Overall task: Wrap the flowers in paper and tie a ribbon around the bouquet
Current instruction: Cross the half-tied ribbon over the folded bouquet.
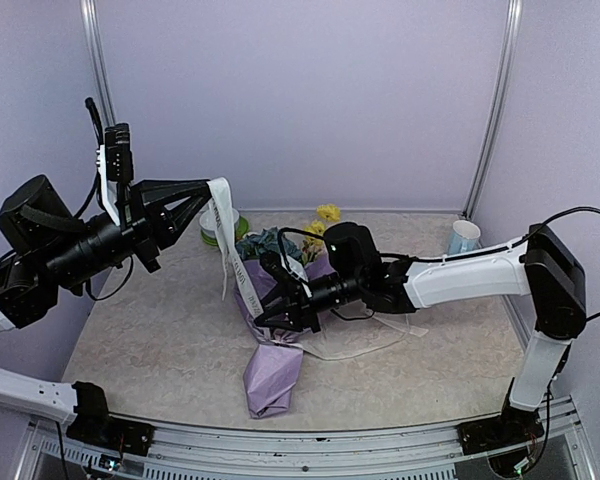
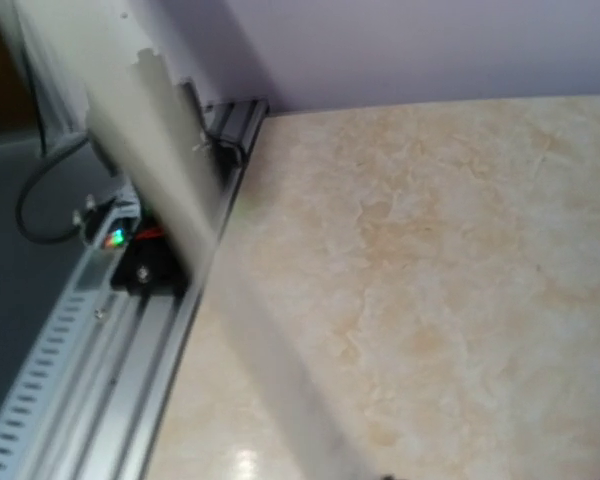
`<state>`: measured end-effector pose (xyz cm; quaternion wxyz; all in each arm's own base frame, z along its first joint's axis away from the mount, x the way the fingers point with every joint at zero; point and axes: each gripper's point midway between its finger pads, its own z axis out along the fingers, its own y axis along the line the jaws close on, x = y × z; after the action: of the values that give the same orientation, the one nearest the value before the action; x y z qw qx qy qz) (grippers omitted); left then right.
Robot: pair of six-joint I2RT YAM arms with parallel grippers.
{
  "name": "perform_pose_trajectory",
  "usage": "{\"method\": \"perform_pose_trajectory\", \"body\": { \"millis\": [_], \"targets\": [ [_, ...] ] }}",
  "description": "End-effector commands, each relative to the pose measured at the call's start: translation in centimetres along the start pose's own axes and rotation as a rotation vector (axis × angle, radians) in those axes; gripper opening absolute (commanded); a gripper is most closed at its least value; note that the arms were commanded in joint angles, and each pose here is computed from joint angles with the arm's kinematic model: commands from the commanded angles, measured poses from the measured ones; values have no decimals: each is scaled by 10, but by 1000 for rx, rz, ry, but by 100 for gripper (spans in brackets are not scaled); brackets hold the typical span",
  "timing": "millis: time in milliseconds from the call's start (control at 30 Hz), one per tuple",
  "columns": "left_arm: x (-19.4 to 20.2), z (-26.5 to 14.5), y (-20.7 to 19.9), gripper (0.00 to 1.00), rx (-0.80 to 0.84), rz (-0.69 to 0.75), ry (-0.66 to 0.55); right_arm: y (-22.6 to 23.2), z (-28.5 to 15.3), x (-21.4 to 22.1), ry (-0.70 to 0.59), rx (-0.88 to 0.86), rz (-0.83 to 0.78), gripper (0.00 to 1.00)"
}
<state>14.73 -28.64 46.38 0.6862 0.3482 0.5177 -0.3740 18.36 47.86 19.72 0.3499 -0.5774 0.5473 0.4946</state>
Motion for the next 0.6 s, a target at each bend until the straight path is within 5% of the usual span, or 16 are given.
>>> {"method": "perform_pose_trajectory", "body": {
  "millis": [0,67,300,367,433,567],
  "targets": [
    [-8,-1,3,0,-19,7,-19,-8,7,-16,-55,46,-3,13],
    [-5,-2,7,0,-43,-1,-8,-6,3,-21,-72,53,-16,0],
    [41,-5,65,0,-289,-60,139,12,-7,-18,-60,5,4,0],
    [79,-21,116,1,-478,-118,235,23,-14,-18,-63,-24,10,0],
    [141,-52,160,13,-650,-200,357,37,-21,-16,-69,-65,15,0],
    [240,-105,184,32,-775,-356,496,59,-32,-14,-57,-143,39,0]
  ]
}}
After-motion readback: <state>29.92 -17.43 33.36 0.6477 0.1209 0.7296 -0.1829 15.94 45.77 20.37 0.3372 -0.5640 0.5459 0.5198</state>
